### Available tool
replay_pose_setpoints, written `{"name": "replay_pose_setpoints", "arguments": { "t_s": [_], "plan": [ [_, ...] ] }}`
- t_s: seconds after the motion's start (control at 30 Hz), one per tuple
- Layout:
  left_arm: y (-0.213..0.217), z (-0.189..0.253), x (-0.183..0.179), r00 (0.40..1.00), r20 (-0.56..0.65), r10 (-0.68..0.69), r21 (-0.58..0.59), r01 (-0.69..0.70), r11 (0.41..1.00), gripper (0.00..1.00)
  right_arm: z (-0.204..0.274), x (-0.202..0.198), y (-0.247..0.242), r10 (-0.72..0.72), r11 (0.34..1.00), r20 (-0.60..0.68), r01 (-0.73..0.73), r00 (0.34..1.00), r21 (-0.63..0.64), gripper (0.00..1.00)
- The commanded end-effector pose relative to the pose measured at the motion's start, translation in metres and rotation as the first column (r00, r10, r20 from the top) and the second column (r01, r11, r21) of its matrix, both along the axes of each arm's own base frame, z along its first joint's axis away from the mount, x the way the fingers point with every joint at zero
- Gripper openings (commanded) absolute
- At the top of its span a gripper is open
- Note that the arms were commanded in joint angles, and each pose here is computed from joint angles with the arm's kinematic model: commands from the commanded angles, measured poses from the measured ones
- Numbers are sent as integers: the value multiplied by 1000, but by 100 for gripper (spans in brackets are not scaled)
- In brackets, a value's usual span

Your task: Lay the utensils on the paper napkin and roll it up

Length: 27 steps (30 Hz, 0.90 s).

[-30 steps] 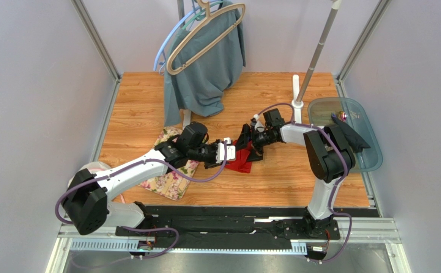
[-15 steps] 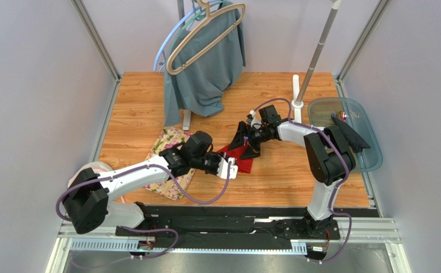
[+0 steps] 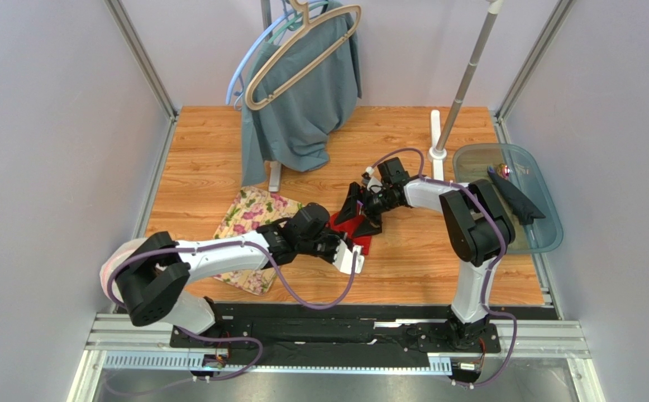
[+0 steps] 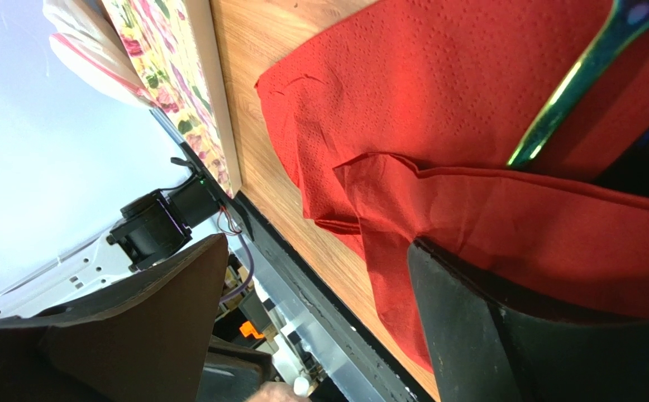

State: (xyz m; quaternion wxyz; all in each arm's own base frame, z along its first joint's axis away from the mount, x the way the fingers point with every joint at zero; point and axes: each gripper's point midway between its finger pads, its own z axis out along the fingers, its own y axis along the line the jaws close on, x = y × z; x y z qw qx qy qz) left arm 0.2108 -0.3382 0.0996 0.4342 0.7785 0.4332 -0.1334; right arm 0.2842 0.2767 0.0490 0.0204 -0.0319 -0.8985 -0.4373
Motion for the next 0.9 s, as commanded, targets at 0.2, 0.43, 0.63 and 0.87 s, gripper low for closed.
{"name": "replay_pose_setpoints", "arguments": {
  "t_s": [0.2, 0.43, 0.63, 0.87],
  "plan": [
    [-34, -16, 35, 978, 207, 10, -16, -7, 1000, 18, 3, 11, 9, 4, 1000, 20, -4, 1000, 28, 86],
    [-32, -48, 30, 983, 182, -34, 49, 25, 998, 11, 12, 14, 10, 7, 999, 43, -9, 999, 42, 85],
    [-22, -76, 22, 992, 115, -49, 129, 34, 991, 4, 34, 23, 11, 25, 998, 105, -31, 994, 58, 83],
    [-17, -89, 16, 998, 55, -39, 168, 29, 985, 0, 72, 36, -2, 17, 999, 186, -25, 982, 46, 71]
  ]
}}
